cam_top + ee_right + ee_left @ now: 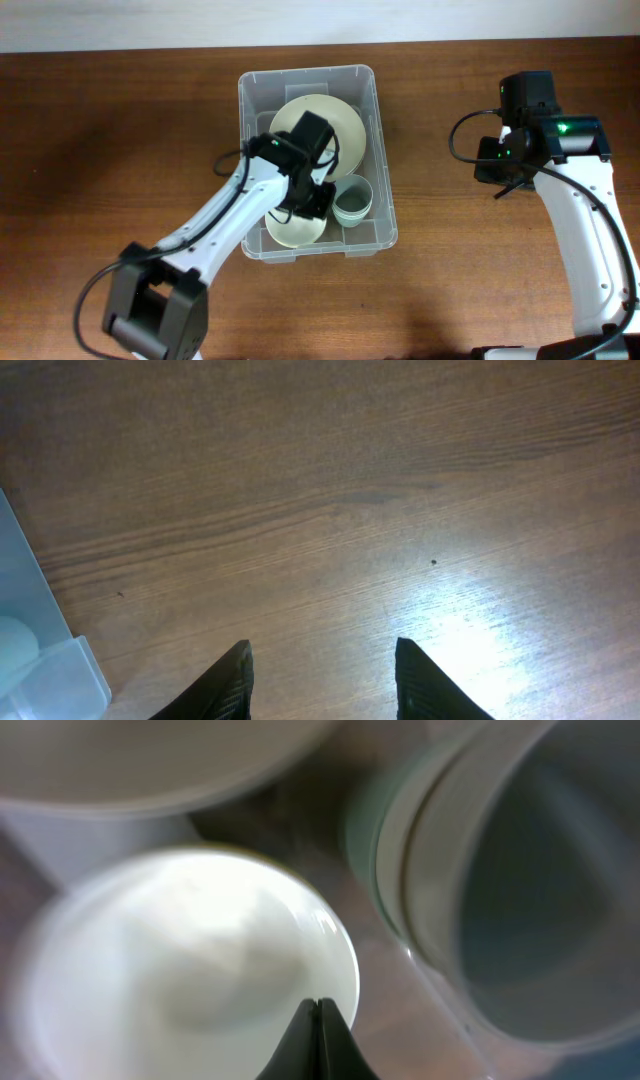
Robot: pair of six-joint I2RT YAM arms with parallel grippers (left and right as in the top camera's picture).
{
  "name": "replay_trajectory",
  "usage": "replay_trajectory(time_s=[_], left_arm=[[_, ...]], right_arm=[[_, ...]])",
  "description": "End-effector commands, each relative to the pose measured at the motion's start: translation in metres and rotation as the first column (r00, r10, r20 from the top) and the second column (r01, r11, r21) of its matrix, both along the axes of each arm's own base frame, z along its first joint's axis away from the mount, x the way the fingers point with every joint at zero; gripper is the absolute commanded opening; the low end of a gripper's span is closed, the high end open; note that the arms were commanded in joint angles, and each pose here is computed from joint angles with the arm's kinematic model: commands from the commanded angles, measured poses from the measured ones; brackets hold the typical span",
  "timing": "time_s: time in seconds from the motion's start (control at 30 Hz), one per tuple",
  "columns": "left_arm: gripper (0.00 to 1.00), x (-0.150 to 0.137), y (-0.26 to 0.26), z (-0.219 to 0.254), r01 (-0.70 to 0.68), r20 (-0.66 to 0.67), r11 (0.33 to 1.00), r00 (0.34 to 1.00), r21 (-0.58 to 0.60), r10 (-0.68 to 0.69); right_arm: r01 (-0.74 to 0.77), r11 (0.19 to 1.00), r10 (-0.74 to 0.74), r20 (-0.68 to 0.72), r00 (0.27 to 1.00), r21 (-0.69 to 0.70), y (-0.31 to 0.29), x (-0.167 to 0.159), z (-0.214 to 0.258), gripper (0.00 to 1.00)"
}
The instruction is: Pack container
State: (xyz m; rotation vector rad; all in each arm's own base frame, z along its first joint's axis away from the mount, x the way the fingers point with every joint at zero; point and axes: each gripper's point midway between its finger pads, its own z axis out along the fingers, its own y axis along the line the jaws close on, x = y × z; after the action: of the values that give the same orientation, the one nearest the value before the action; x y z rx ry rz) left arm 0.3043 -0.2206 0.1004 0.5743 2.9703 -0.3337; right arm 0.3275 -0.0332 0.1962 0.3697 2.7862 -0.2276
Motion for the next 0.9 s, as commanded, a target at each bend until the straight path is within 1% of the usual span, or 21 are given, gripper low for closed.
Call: replay_trajectory(time_s=[0.0,0.03,0.07,0.13,0.2,0.27,0.3,0.33,0.37,0.4,0.43,0.5,0.6,0.7,0.87], left_arm=[[0.11,0.038,0.030,0.089,-0.080,0.305,0.996,0.950,0.033,0.067],[0.31,0.044,0.040,0.102,-0.111,0.351,0.993,0.932,0.038,0.091],[0.46,0.051,0.053,0.115,-0.150,0.397,0.988,0.910,0.042,0.121],[0.68,0.064,0.082,0.138,-0.238,0.481,0.970,0.855,0.038,0.191],[0.74,0.076,0.109,0.151,-0.315,0.526,0.949,0.811,0.019,0.258],[0.78,0.092,0.142,0.160,-0.397,0.555,0.918,0.760,-0.018,0.339],[0.82,0.102,0.168,0.163,-0.454,0.567,0.890,0.722,-0.045,0.397],[0.86,0.108,0.182,0.164,-0.482,0.568,0.874,0.702,-0.065,0.429],[0.97,0.113,0.196,0.164,-0.507,0.566,0.858,0.684,-0.084,0.460],[0.99,0.117,0.213,0.164,-0.537,0.564,0.837,0.663,-0.100,0.492],[1.00,0.119,0.225,0.163,-0.559,0.564,0.822,0.647,-0.106,0.513],[0.99,0.120,0.254,0.159,-0.617,0.559,0.781,0.614,-0.100,0.557],[0.99,0.118,0.287,0.157,-0.674,0.554,0.732,0.573,-0.100,0.603],[0.99,0.114,0.306,0.156,-0.707,0.553,0.700,0.547,-0.098,0.629],[0.99,0.092,0.311,0.149,-0.722,0.493,0.688,0.573,-0.074,0.654]], right_arm=[[0.008,1.000,-0.008,0.011,1.000,-0.022,-0.005,0.005,-0.001,0.41],[-0.004,1.000,0.005,0.023,1.000,-0.026,-0.005,0.008,0.000,0.41],[-0.009,1.000,0.010,0.043,0.999,-0.028,-0.004,0.013,0.002,0.42],[-0.011,1.000,0.014,0.097,0.995,-0.026,-0.004,0.025,0.007,0.42],[-0.010,1.000,0.014,0.165,0.986,-0.026,-0.004,0.041,0.014,0.52],[-0.012,1.000,0.016,0.234,0.972,-0.019,-0.002,0.056,0.022,0.69],[-0.028,1.000,0.028,0.284,0.958,-0.003,0.002,0.067,0.028,0.75],[-0.068,0.998,0.063,0.309,0.949,0.008,0.007,0.073,0.031,0.82],[-0.132,0.991,0.119,0.333,0.935,0.015,0.015,0.080,0.035,0.88],[-0.194,0.981,0.174,0.354,0.919,0.020,0.023,0.085,0.038,0.95],[-0.254,0.967,0.228,0.376,0.898,0.020,0.030,0.090,0.042,1.00],[-0.317,0.948,0.289,0.409,0.865,0.000,0.037,0.097,0.048,0.99],[-0.305,0.950,0.297,0.477,0.827,-0.062,0.030,0.113,0.064,0.99],[-0.309,0.949,0.299,0.472,0.829,-0.058,0.032,0.111,0.064,0.99],[-0.219,0.976,0.195,0.431,0.881,0.005,0.026,0.091,0.060,0.99]])
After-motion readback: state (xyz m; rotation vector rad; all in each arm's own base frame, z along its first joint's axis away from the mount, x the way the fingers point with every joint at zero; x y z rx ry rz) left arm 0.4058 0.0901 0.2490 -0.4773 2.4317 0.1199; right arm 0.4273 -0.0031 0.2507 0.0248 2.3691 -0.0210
